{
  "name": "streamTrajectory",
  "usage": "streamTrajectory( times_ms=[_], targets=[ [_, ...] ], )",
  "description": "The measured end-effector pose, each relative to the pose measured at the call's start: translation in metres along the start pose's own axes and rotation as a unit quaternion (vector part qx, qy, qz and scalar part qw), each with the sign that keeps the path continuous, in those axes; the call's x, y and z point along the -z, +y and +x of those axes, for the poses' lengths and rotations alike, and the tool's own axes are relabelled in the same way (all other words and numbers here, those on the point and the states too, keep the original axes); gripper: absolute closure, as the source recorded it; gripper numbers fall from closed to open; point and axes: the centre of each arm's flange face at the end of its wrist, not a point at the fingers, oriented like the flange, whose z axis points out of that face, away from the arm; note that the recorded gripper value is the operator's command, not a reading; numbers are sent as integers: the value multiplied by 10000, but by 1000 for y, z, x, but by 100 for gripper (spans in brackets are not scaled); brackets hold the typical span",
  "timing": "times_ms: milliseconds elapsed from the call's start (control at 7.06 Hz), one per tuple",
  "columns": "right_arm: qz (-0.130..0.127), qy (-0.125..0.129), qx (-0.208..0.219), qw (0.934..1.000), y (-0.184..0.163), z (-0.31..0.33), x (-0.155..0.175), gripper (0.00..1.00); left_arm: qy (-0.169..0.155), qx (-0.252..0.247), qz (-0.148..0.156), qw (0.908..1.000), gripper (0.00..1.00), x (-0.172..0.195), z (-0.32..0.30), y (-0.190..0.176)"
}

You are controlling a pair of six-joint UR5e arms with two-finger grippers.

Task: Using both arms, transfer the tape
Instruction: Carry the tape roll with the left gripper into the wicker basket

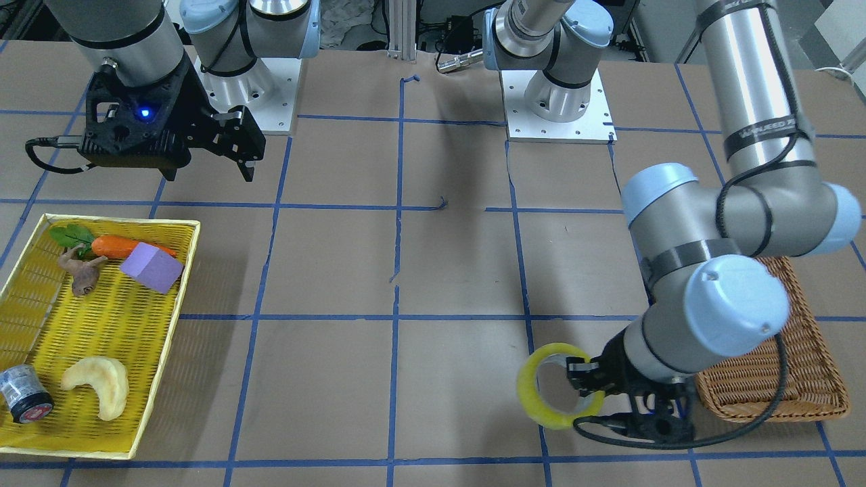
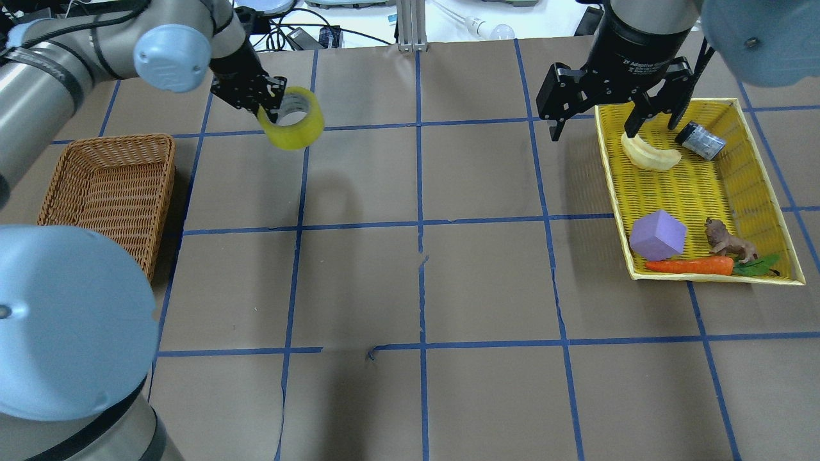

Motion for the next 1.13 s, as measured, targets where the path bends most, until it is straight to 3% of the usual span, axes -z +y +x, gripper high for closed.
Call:
streamTrajectory(
  times_ms=[425, 708, 1133],
  targets=[
    [-1, 2, 0, 10000, 0, 0, 0, 0, -403, 179, -360, 9984, 100, 14, -158, 59],
    [1, 5, 0, 10000, 0, 0, 0, 0, -331, 10, -514, 9981, 100, 1, -240, 111],
    [1, 0, 0, 10000, 0, 0, 0, 0, -228, -129, -591, 9979, 100, -38, -306, 171]
  ],
)
